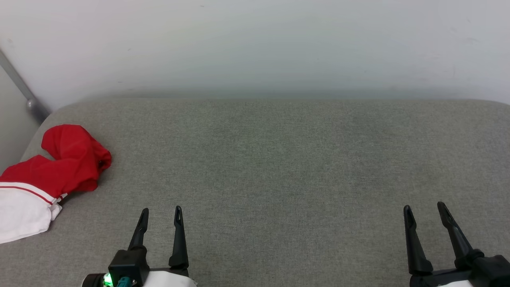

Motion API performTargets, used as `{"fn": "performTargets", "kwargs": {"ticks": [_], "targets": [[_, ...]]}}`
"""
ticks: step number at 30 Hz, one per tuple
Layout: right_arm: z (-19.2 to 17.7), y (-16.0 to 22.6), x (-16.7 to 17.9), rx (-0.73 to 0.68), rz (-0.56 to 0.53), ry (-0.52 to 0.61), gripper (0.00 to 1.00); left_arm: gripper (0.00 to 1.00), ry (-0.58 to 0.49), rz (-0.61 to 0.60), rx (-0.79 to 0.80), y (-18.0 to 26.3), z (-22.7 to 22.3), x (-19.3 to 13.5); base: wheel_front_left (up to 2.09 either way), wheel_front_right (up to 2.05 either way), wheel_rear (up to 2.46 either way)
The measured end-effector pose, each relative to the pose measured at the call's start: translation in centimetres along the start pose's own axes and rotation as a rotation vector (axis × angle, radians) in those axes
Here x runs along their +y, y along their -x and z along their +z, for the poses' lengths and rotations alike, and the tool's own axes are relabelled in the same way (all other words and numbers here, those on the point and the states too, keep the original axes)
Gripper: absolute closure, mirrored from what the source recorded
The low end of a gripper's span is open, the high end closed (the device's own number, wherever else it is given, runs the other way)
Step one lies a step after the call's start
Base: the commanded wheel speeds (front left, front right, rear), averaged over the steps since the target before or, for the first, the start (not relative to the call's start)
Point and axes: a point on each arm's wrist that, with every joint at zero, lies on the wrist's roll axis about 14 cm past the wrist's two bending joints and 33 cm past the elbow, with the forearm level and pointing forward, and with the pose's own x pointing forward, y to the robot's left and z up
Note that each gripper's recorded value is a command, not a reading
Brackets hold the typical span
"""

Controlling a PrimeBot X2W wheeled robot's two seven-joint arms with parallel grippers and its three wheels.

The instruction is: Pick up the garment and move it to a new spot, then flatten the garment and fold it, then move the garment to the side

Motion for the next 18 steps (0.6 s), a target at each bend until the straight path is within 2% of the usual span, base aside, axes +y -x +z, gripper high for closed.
{"fn": "performTargets", "kwargs": {"ticks": [18], "targets": [[-0.4, -0.4, 0.8, 0.01, 0.025, -0.014, 0.0, 0.0, 0.001, 0.043, -0.001, 0.5, 0.1, 1.2, 0.0, 0.0, 0.0]]}}
